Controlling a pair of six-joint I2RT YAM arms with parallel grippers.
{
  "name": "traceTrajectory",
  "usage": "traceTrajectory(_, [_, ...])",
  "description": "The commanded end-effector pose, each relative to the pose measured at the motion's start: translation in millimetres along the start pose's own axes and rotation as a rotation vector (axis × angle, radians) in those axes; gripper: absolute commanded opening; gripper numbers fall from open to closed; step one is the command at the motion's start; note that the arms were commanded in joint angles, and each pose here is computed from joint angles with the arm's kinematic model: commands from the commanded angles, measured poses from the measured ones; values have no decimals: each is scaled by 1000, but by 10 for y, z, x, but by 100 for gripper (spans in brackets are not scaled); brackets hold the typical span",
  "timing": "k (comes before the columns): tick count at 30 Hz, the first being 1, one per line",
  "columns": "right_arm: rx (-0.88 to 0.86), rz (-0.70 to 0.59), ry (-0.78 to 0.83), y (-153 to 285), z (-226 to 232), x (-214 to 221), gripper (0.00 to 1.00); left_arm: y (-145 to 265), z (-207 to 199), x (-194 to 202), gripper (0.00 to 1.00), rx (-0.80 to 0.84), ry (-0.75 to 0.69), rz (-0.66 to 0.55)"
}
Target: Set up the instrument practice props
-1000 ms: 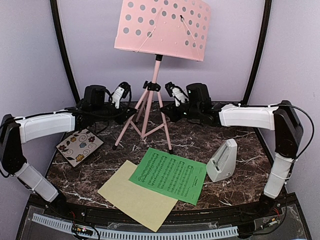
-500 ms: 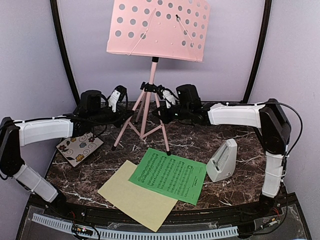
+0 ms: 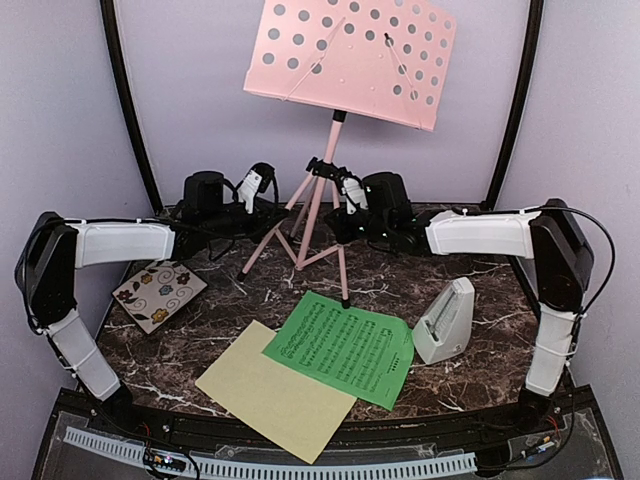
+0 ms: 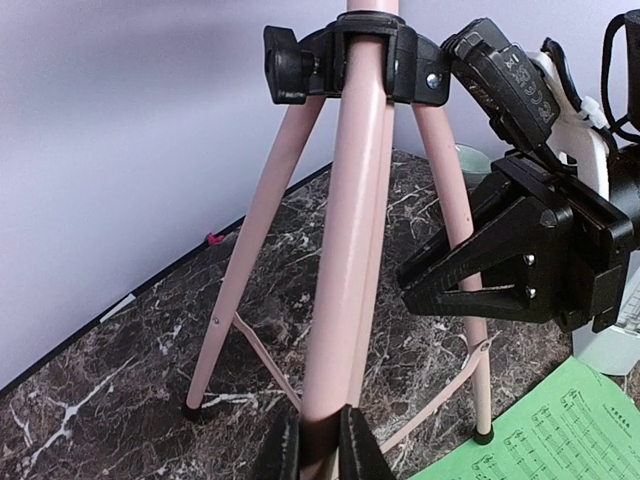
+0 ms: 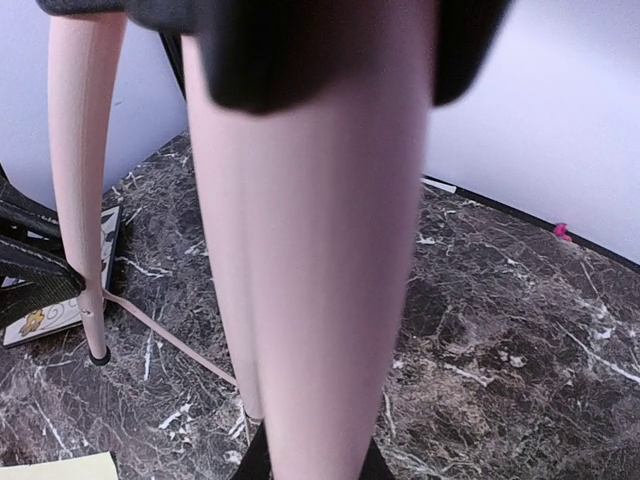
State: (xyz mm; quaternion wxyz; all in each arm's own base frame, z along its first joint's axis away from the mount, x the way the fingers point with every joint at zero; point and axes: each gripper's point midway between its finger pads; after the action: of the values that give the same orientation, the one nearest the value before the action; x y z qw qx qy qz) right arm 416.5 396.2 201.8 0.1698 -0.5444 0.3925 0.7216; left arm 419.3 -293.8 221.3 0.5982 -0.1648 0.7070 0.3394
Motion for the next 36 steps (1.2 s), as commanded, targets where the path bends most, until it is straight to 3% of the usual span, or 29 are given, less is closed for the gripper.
traceTrajectory(1, [69, -74, 177, 250, -44, -303, 0, -18, 601, 925, 0, -236, 87, 280])
traceTrajectory(15, [75, -4, 194, 323, -87, 10, 0, 271, 607, 1046, 0, -239, 45, 305])
traceTrajectory(24, [76, -54, 279, 370, -20, -571, 0, 245, 573, 1180, 0, -209, 88, 320])
traceTrajectory(31, [61, -18, 273, 403, -92, -389, 0, 238, 518, 1033, 0, -175, 80, 281])
traceTrajectory(34, [44, -4, 266, 368, -93, -265, 0, 297, 401, 940, 12, -123, 68, 238])
traceTrajectory(36, [30, 13, 258, 327, -94, -192, 0, 331, 300, 849, 25, -76, 68, 209])
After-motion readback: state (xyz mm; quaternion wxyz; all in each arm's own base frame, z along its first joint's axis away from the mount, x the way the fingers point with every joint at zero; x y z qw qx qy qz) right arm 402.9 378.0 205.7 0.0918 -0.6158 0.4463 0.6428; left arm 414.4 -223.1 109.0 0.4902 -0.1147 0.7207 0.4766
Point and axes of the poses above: each gripper's point midway between its finger pads, its own y axis back along the fingers, its own z axis along the line the jaws close on, x = y × z, and after that the axes turned 3 degrees about y, right-handed
